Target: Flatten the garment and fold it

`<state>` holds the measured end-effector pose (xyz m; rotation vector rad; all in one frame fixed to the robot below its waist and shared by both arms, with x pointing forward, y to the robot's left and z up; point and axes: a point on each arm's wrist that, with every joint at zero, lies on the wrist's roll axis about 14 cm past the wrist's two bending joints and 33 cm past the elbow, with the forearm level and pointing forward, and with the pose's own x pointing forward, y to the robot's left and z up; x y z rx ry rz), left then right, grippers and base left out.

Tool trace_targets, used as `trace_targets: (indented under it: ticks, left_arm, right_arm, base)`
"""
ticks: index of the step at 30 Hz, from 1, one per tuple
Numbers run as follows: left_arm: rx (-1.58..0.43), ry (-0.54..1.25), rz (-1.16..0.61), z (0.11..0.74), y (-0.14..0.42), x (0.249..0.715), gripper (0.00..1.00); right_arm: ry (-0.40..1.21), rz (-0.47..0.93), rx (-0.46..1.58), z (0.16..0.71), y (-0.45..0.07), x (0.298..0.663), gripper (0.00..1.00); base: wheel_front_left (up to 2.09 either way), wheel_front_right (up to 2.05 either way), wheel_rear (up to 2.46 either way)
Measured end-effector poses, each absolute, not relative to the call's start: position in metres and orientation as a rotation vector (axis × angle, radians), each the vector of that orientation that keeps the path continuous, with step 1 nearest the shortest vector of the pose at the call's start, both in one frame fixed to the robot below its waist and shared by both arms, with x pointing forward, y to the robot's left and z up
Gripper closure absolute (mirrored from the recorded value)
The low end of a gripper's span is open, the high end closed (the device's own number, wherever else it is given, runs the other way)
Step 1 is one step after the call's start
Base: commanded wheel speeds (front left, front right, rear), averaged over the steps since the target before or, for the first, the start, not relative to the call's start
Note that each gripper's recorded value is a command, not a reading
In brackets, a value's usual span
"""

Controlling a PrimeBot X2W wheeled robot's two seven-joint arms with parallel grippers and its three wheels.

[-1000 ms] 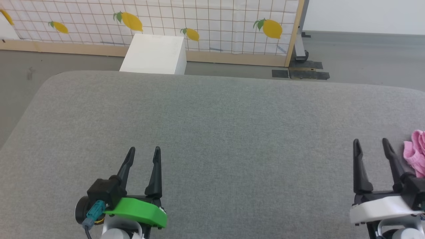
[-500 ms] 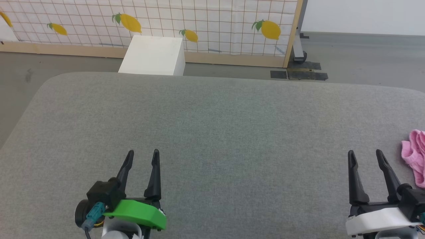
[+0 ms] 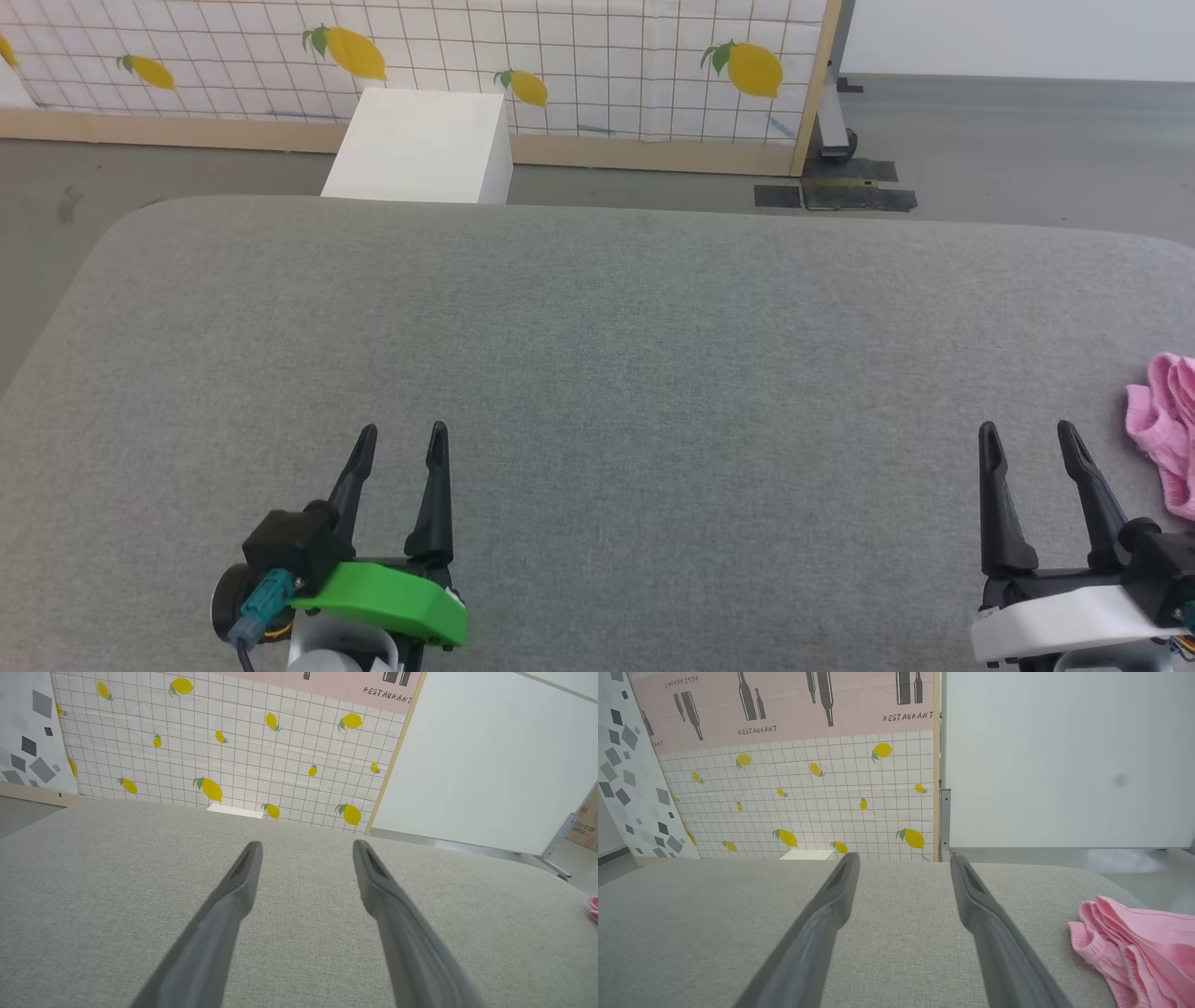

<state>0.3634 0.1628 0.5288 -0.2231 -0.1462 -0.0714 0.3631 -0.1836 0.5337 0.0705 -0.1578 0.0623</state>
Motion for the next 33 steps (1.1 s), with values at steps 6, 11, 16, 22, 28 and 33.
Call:
trace_targets:
  ticks: [6,11,16,22,28,33]
  left_arm:
    - [-0.224,-0.145,-0.081,0.5288,0.1597,0.3648,0.00]
    - [-0.224,-0.143,-0.085,0.5285,0.1584,0.3650,1.00]
    - [-0.224,-0.143,-0.087,0.5286,0.1577,0.3651,1.00]
    - [-0.224,-0.143,-0.088,0.5287,0.1573,0.3651,1.00]
    - [-0.223,-0.137,-0.091,0.5283,0.1565,0.3656,1.00]
    - [-0.220,-0.132,-0.093,0.5285,0.1563,0.3662,1.00]
  right_arm:
    - [-0.161,0.055,0.071,0.5344,-0.1858,0.3609,0.00]
    - [-0.161,0.051,0.073,0.5348,-0.1873,0.3598,1.00]
    - [-0.161,0.050,0.073,0.5347,-0.1874,0.3597,1.00]
    - [-0.160,0.051,0.073,0.5347,-0.1873,0.3596,1.00]
    - [-0.154,0.051,0.072,0.5338,-0.1872,0.3594,1.00]
    - [-0.146,0.054,0.069,0.5327,-0.1864,0.3592,1.00]
  base:
    - [0.00,0.00,0.00]
    - [0.00,0.00,0.00]
    - [0.00,0.00,0.00]
    - [0.00,0.00,0.00]
    - [0.00,0.00,0.00]
    - [0.00,0.00,0.00]
